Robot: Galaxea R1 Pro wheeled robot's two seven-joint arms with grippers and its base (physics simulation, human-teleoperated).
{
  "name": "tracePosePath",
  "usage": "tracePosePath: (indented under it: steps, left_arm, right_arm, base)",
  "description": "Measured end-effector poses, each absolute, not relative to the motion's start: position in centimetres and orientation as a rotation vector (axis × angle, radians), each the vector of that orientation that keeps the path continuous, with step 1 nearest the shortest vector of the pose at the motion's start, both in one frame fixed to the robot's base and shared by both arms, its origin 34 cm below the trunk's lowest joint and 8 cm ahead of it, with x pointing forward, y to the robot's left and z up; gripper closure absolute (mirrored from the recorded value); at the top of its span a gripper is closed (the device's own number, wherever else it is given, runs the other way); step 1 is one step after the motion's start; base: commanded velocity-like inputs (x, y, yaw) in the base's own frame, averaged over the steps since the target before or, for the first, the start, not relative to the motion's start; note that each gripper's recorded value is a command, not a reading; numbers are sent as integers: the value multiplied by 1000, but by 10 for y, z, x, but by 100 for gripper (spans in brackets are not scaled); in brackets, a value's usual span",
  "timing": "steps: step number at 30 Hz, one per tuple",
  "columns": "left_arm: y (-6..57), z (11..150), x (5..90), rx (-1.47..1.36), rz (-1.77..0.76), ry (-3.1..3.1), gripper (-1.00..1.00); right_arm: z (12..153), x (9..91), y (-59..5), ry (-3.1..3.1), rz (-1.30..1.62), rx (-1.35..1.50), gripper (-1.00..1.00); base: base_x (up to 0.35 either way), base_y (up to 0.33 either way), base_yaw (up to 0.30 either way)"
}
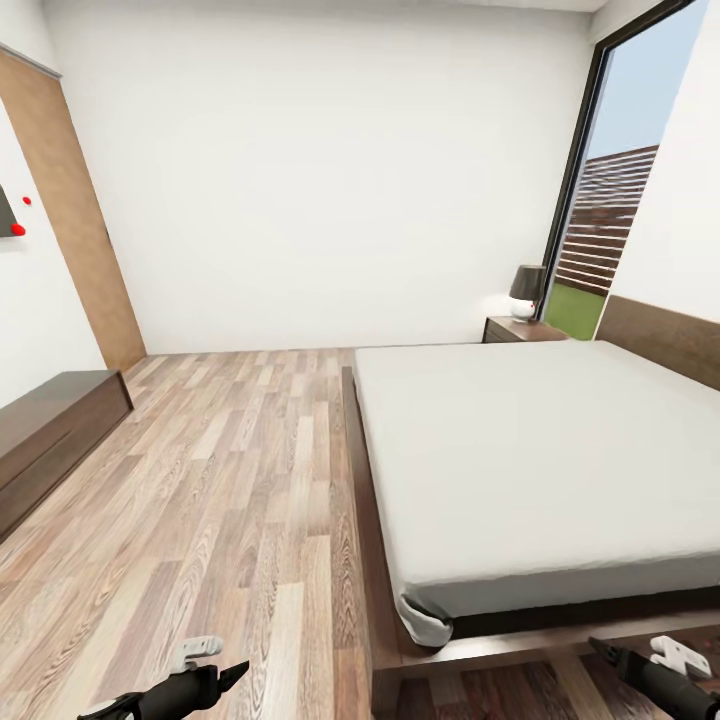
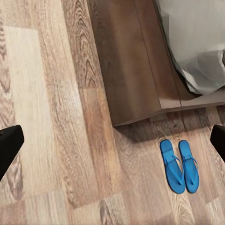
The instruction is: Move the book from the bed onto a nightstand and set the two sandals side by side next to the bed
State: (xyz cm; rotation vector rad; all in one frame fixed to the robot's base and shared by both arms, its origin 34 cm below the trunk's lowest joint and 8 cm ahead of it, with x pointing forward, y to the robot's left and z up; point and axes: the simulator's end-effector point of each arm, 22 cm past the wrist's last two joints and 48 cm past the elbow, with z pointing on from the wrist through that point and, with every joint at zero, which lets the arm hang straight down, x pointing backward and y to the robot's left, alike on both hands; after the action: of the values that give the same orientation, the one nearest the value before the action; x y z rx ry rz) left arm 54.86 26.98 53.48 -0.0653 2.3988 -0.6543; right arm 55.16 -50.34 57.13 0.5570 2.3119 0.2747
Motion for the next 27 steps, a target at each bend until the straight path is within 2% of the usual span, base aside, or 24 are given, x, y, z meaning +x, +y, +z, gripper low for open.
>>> tracePosePath:
  steps: [16, 27]
  left_arm:
    - [270, 535, 549, -65, -654, 2399, -100]
    - [270, 535, 549, -65, -654, 2399, -100]
  right_arm:
    - [570, 552, -500, 2312, 281, 557, -100]
    - [570, 552, -500, 2312, 282, 557, -100]
  base:
    - [0, 0, -6]
    - [0, 0, -236]
